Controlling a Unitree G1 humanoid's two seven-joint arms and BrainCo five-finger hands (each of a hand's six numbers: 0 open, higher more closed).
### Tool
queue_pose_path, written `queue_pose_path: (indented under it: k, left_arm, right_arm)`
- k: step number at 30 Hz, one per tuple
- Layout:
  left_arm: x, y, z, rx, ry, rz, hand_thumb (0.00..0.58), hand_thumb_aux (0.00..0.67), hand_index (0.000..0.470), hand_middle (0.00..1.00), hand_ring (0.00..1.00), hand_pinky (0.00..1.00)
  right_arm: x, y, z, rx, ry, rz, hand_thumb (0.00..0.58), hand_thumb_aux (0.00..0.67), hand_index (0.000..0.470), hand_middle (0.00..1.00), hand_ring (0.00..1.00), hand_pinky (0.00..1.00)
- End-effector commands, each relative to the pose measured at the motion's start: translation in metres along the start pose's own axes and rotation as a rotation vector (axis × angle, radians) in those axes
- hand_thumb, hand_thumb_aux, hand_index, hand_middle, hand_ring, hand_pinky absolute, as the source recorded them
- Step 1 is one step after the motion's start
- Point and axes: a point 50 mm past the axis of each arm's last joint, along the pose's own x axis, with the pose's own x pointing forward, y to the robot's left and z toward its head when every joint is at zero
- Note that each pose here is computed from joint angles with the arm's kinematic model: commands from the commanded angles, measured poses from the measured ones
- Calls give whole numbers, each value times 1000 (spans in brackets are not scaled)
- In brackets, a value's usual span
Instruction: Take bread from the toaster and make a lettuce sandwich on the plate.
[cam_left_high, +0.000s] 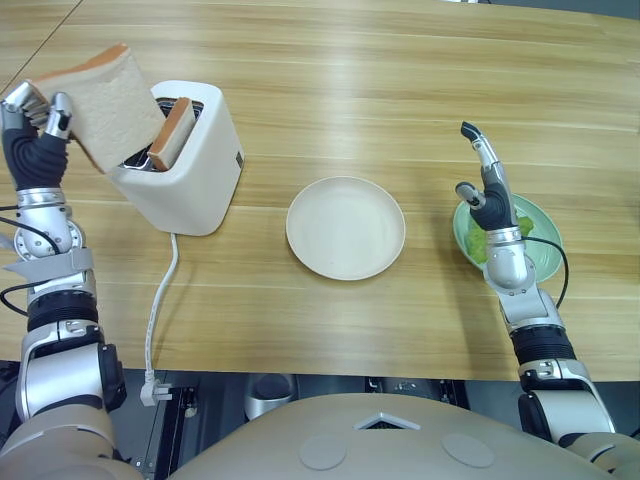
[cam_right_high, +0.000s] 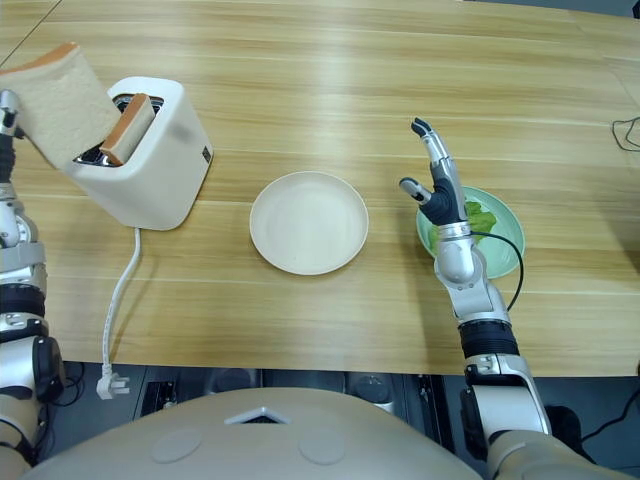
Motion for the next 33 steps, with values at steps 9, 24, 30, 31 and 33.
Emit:
queue_pose_path:
  k: [9, 24, 30, 31, 33]
  left_arm:
    - [12, -6, 22, -319, -71, 54, 580, 670, 460, 1000, 1000, 1000]
    - [-12, -103, 59, -670, -21, -280, 580, 670, 460, 1000, 1000, 1000]
    - [-34, -163, 49, -684, 149, -534, 580, 670, 460, 1000, 1000, 1000]
    - [-38, -174, 44, -703, 189, -571, 580, 670, 460, 1000, 1000, 1000]
    - [-48, -194, 31, -725, 281, -627, 580, 670, 460, 1000, 1000, 1000]
  right_arm:
    - [-14, -43, -14, -162, 69, -66, 0, 0, 0, 0, 0, 0]
    - [-77, -105, -55, -722, 370, 86, 0, 0, 0, 0, 0, 0]
    - [-90, -84, -82, -883, 438, 235, 0, 0, 0, 0, 0, 0]
    - [-91, -78, -86, -917, 444, 268, 0, 0, 0, 0, 0, 0]
    - [-92, -68, -95, -972, 453, 325, 0, 0, 0, 0, 0, 0]
